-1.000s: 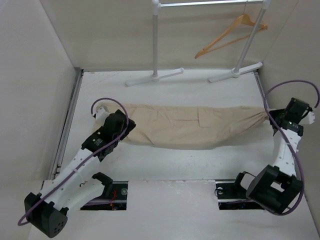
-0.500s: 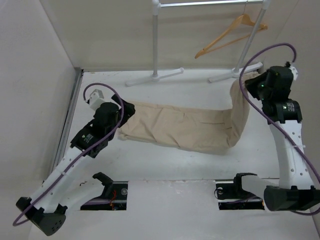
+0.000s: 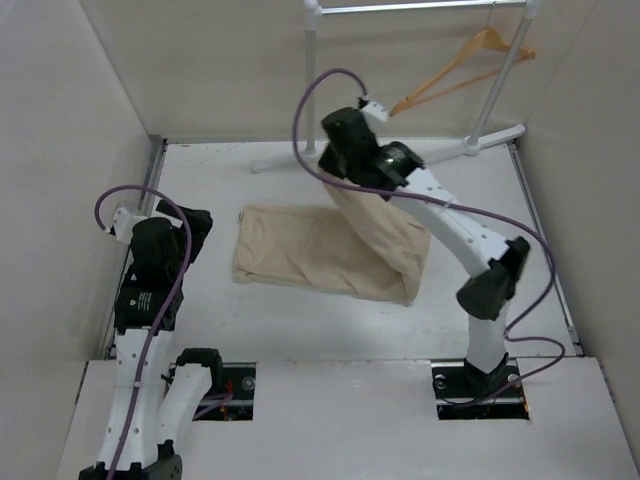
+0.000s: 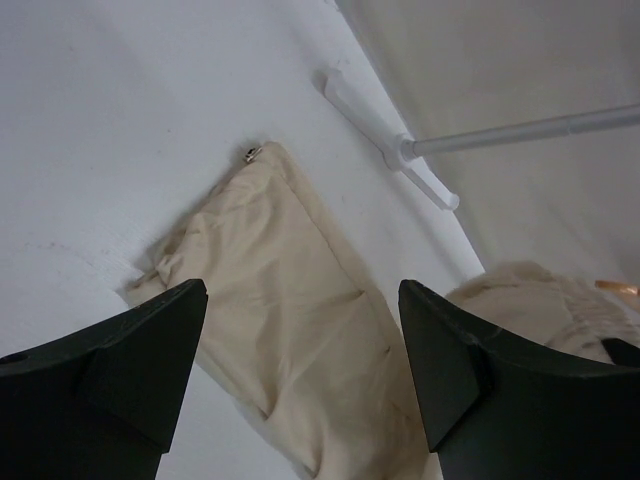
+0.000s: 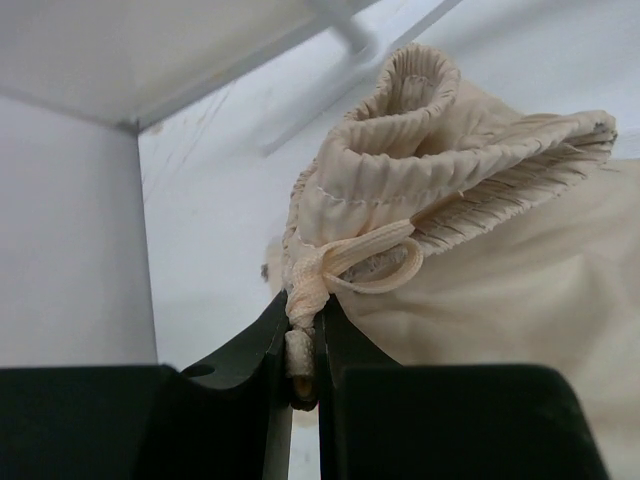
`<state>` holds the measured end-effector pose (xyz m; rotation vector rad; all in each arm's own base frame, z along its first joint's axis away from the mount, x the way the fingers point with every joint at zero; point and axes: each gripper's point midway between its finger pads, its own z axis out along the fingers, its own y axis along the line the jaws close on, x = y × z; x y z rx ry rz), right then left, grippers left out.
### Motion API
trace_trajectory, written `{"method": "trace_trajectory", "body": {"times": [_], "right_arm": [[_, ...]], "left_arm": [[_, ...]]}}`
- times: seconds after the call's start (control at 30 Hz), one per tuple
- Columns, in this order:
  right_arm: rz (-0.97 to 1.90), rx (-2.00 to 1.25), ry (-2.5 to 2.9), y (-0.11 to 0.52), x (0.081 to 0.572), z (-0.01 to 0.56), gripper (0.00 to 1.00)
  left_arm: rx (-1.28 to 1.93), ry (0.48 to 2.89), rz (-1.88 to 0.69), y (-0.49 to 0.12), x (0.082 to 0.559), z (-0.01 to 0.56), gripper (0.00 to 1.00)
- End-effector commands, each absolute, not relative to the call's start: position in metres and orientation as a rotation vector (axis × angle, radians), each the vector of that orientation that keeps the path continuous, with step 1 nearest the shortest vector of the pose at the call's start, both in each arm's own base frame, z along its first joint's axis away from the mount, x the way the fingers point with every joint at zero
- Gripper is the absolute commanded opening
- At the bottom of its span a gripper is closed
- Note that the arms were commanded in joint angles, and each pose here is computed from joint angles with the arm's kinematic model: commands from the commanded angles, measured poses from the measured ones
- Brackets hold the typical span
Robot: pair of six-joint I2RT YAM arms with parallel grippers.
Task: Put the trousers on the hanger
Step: Fold the trousers at the center of the board.
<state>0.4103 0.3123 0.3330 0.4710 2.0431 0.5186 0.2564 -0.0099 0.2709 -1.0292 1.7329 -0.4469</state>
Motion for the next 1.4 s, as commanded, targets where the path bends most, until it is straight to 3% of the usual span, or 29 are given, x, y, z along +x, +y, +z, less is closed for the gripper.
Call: {"method": "trace_trajectory", "body": {"times": [0.0, 0.13, 0.2, 0.23, 0.4, 0.43, 0.5, 0.53, 0.63, 0.7, 0.77, 0.87, 0.93, 1.03, 1.2, 1.37], "right_arm": [[0.587, 0.434, 2.044, 0.375, 0.395, 0.339, 0.03], [0.656, 0.332, 2.160, 0.471, 0.377, 0.275, 0.12], [0.741, 0.265, 2.227, 0.522, 0.356, 0.241, 0.24], [0.782, 0.221, 2.252, 0.541, 0.345, 0.231, 0.26], [0.881, 0.098, 2.262, 0.553, 0.308, 0.257, 0.27], [0.885, 0.076, 2.264, 0.550, 0.302, 0.264, 0.32], [0.899, -0.039, 2.289, 0.546, 0.283, 0.275, 0.63], [0.915, -0.122, 2.313, 0.545, 0.271, 0.277, 0.74], [0.828, -0.220, 2.366, 0.518, 0.256, 0.279, 0.77], [0.725, -0.228, 2.317, 0.496, 0.264, 0.292, 0.75], [0.641, -0.237, 2.265, 0.477, 0.274, 0.305, 0.59], [0.524, -0.221, 2.270, 0.436, 0.292, 0.312, 0.16], [0.459, -0.216, 2.257, 0.405, 0.294, 0.329, 0.02], [0.405, -0.216, 2.151, 0.362, 0.284, 0.378, 0.00], [0.421, -0.228, 2.064, 0.322, 0.224, 0.428, 0.01], [0.241, -0.192, 1.983, 0.284, 0.198, 0.443, 0.02]], "left_arm": [[-1.028, 1.719, -0.473, -0.005, 0.252, 0.276, 0.76], [-1.088, 1.696, -0.399, 0.013, 0.246, 0.267, 0.77], [-1.121, 1.669, -0.353, 0.023, 0.241, 0.264, 0.76], [-1.141, 1.654, -0.320, 0.030, 0.239, 0.263, 0.76], [-1.212, 1.603, -0.154, 0.056, 0.227, 0.264, 0.76], [-1.217, 1.606, -0.144, 0.057, 0.229, 0.260, 0.76], [-1.221, 1.633, -0.137, 0.056, 0.234, 0.251, 0.76], [-1.224, 1.651, -0.132, 0.056, 0.237, 0.245, 0.76], [-1.234, 1.664, -0.094, 0.061, 0.239, 0.231, 0.76], [-1.222, 1.704, -0.087, 0.058, 0.245, 0.220, 0.76], [-1.175, 1.785, -0.111, 0.044, 0.260, 0.207, 0.74], [-1.044, 1.957, -0.133, 0.008, 0.283, 0.184, 0.74], [-0.946, 2.028, -0.126, -0.013, 0.288, 0.173, 0.77], [-0.866, 2.081, 0.026, -0.009, 0.285, 0.157, 0.82], [-0.844, 2.172, 0.161, 0.006, 0.292, 0.116, 0.86], [-0.932, 2.243, 0.111, 0.009, 0.305, 0.080, 0.75]]}}
